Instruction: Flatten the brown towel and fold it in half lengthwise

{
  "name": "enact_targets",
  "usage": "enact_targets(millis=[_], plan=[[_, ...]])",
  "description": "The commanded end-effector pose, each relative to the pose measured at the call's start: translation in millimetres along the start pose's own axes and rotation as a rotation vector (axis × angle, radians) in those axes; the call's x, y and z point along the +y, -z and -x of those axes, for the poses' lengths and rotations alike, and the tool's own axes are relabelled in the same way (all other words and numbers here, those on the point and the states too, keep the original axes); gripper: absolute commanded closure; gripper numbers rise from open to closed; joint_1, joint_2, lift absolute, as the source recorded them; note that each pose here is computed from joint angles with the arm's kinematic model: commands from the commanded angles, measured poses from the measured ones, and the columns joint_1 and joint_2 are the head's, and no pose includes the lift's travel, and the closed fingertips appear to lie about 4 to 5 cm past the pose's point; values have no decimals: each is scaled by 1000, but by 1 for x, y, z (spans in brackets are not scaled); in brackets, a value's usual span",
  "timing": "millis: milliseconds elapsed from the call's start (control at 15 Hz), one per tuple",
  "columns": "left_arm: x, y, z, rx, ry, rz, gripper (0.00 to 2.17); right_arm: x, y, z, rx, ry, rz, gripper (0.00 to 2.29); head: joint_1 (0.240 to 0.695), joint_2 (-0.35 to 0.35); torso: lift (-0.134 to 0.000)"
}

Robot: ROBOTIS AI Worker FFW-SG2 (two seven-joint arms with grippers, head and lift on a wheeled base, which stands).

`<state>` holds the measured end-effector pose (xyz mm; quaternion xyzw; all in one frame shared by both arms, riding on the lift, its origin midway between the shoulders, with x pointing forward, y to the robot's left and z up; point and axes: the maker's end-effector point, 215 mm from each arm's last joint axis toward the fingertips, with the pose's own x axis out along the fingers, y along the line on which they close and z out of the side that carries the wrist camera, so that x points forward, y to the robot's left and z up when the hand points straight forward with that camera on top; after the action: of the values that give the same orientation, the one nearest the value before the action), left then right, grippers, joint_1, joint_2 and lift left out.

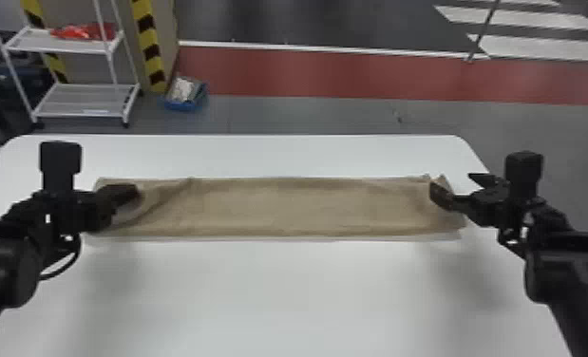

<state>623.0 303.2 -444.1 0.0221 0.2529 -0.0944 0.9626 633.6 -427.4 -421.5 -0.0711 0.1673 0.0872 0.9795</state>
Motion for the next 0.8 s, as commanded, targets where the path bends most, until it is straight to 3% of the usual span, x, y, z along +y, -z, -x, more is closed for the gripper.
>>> enact_targets(millis=[0,400,733], plan=[[6,-2,5,-11,-6,24,1531,0,-1,0,-4,0,0,53,695,-107,-128],[35,-28,23,-80,-63,75,1531,0,-1,0,-6,1,-2,53,695,-95,-128],[75,-27,37,-108,-204,104,1531,-2,-5,-1,-17,9,0,53,695,-58,-128]])
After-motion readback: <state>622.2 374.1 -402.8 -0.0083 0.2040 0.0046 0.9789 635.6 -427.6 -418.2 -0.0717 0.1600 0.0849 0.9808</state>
